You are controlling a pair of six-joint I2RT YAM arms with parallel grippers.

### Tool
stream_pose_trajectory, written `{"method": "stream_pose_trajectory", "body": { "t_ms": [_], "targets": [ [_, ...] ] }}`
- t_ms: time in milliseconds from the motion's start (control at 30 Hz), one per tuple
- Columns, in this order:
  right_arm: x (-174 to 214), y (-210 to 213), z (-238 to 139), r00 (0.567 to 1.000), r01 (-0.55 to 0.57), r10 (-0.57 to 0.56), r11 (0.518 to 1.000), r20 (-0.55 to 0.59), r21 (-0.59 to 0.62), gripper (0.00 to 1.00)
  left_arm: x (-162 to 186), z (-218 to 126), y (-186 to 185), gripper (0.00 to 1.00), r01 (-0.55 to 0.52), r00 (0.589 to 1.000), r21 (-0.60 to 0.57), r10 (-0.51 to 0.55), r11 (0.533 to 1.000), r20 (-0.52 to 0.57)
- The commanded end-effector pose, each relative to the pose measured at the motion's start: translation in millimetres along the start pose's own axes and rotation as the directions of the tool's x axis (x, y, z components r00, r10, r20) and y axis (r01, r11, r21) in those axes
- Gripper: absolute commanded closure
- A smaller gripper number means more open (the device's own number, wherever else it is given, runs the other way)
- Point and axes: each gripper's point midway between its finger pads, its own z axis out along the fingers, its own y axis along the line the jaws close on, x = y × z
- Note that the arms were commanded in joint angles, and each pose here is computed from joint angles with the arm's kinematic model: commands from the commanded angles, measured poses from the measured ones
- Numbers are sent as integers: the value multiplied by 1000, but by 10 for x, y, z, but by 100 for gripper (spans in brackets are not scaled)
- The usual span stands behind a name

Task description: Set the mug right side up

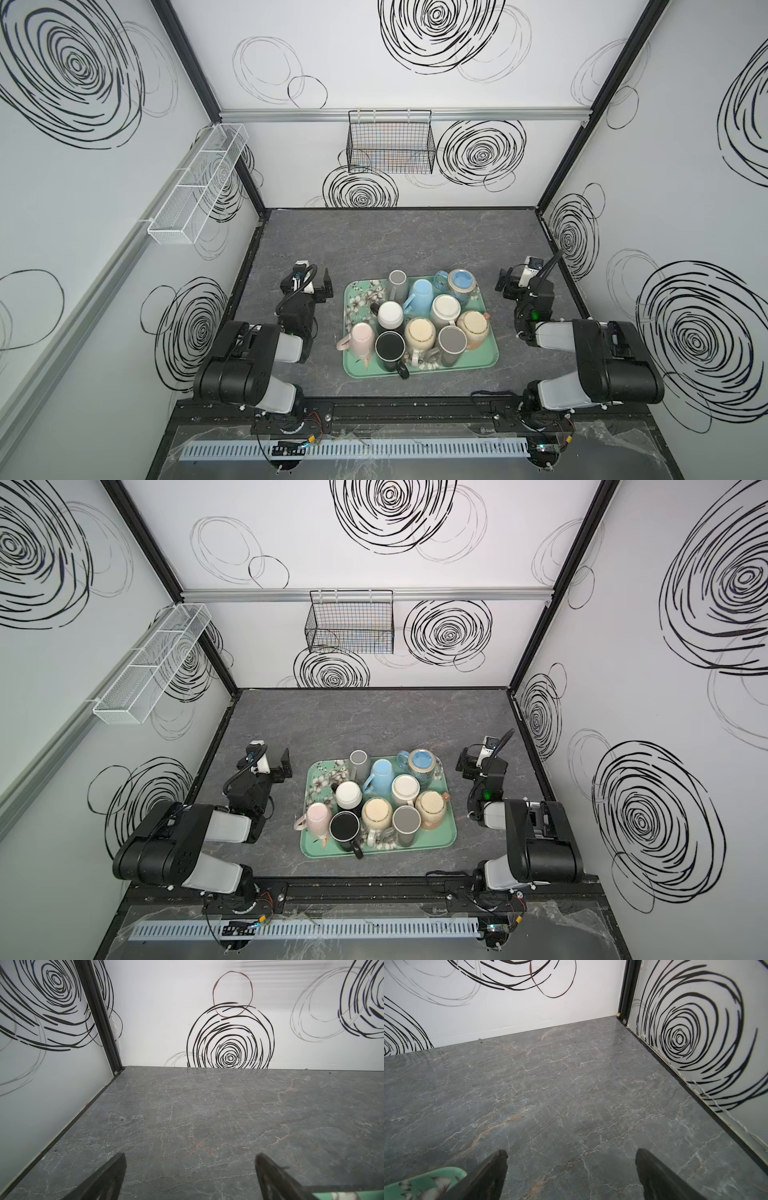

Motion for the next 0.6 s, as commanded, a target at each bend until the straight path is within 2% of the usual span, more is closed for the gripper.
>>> {"method": "stream_pose_trajectory", "body": {
  "t_ms": [0,567],
  "targets": [
    [-65,0,-1,1000,5,-5,1000,31,5,0,-125,8,9,1,-12,999,-17,13,1000,47],
    [-59,3,-3,1000,5,-5,1000,29,4,0,-121,4,11,1,-13,999,-20,14,1000,46]
  ]
}}
